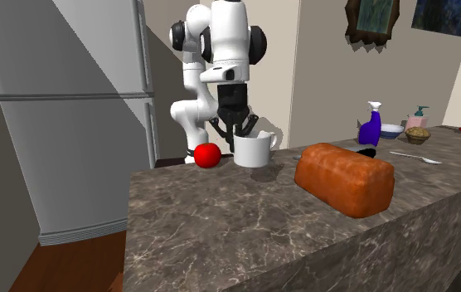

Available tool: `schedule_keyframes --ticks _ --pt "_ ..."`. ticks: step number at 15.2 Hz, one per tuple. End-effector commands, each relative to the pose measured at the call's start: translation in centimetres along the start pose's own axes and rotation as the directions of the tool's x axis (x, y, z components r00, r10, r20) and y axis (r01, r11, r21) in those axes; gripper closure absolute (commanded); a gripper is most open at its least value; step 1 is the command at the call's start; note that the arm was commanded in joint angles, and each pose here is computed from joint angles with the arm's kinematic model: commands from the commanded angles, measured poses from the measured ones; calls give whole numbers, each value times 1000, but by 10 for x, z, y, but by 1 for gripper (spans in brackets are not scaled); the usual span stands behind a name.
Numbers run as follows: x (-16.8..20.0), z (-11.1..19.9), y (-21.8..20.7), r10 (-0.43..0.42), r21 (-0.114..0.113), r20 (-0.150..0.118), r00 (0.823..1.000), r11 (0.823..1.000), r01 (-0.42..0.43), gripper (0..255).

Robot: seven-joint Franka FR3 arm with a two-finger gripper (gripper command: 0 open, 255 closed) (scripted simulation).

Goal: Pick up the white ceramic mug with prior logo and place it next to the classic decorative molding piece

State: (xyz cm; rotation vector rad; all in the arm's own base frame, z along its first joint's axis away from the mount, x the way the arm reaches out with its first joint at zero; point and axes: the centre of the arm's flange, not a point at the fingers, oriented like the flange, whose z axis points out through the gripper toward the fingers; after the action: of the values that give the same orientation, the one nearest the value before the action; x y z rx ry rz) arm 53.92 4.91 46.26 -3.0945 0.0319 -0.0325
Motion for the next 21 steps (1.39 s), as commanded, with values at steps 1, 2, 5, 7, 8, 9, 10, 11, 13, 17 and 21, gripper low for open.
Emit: schedule_keyframes --ticks 1,2,5,7,8,9,10,11,13,17,21 --pt "1 -11 -1 0 0 0 1000 1000 0 255" --pt "1 -16 -1 0 0 0 1000 1000 0 255" --pt "-8 -24 -10 0 0 0 1000 1000 0 255" --pt "-28 -24 -28 0 0 0 1000 1000 0 255" --pt "-37 -24 -37 0 0 0 1000 1000 0 255" --pt "-47 -23 -46 0 0 0 1000 1000 0 255" --pt "-57 -23 -55 0 0 0 1000 1000 0 255" --pt "-66 -23 -64 0 0 0 1000 1000 0 255" --pt "-86 -23 -82 0 0 0 1000 1000 0 255" --pt "-124 -22 -118 0 0 0 1000 1000 0 255" --pt "-163 -21 -154 0 0 0 1000 1000 0 255"
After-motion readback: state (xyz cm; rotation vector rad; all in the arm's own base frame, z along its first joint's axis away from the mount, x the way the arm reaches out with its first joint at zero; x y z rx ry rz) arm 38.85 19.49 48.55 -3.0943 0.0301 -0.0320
